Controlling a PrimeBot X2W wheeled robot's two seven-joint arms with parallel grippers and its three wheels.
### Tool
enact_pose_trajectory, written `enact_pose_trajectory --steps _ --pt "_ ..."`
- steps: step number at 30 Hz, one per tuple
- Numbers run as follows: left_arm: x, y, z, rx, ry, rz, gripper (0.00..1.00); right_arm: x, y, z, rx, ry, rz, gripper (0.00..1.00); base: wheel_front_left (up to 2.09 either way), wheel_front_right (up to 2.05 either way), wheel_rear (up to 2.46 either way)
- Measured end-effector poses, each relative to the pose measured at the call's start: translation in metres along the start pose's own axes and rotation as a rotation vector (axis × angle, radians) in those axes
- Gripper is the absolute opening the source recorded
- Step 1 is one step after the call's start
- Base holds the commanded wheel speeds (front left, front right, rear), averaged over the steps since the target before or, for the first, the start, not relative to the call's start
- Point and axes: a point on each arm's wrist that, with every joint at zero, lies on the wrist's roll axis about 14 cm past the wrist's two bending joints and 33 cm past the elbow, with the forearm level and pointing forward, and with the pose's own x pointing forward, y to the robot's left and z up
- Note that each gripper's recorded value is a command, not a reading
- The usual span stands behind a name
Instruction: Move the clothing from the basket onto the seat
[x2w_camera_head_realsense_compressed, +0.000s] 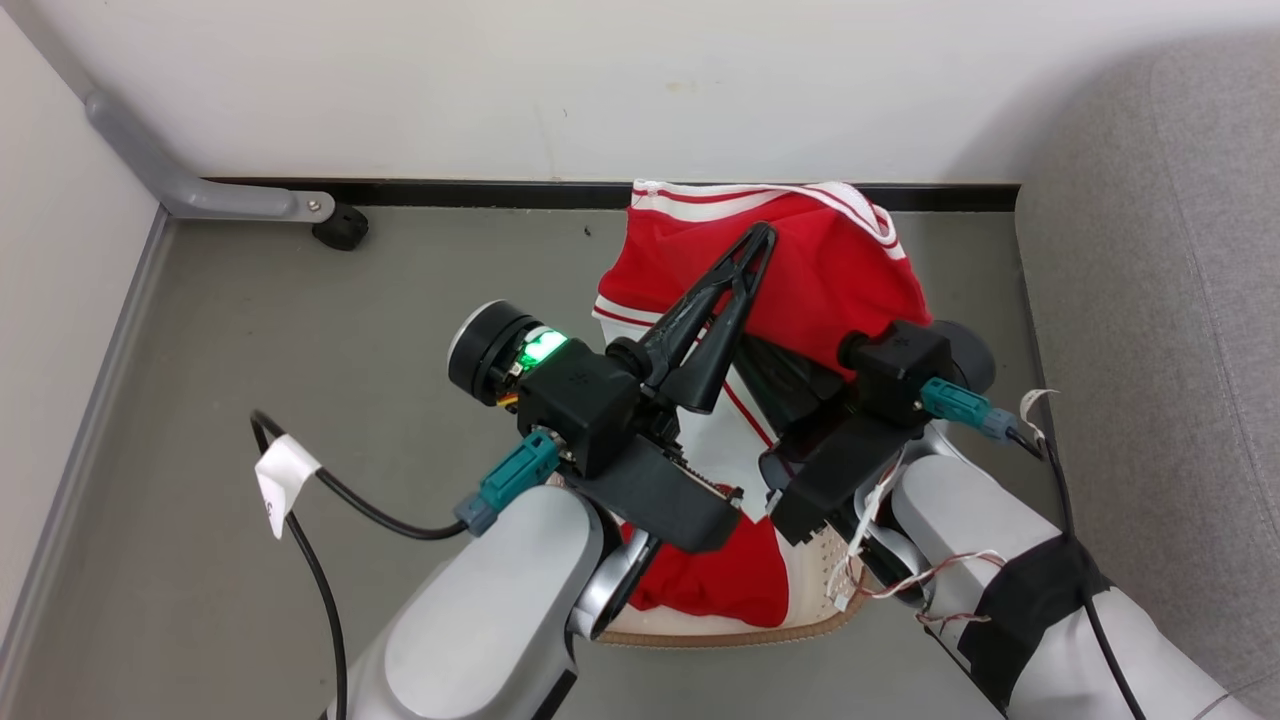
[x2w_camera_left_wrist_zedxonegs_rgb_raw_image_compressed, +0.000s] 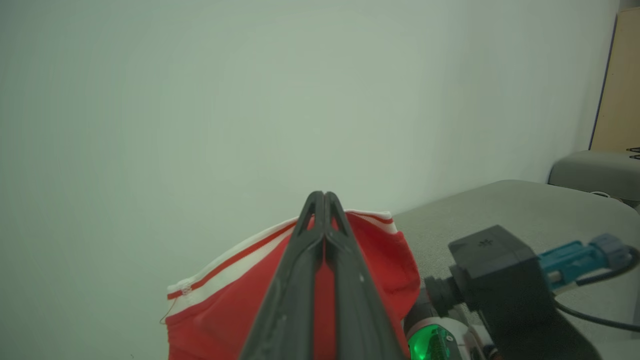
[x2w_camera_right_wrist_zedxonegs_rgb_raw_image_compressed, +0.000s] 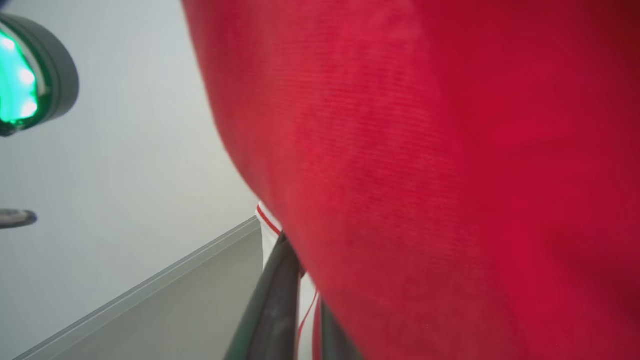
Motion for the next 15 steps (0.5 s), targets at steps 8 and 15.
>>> enact_pose_trajectory --steps 8,15 --pt "0.000 0.010 -0.008 -0.010 0.022 0.031 0.00 -0.004 0.001 -0.004 0.017 0.004 -0.007 0.00 0.00 0.00 0.00" --pt "-0.001 0.019 -0.017 -0.013 0.048 0.058 0.00 -0.011 0.017 -0.012 0.041 0.013 0.024 0.00 0.00 0.00 0.00"
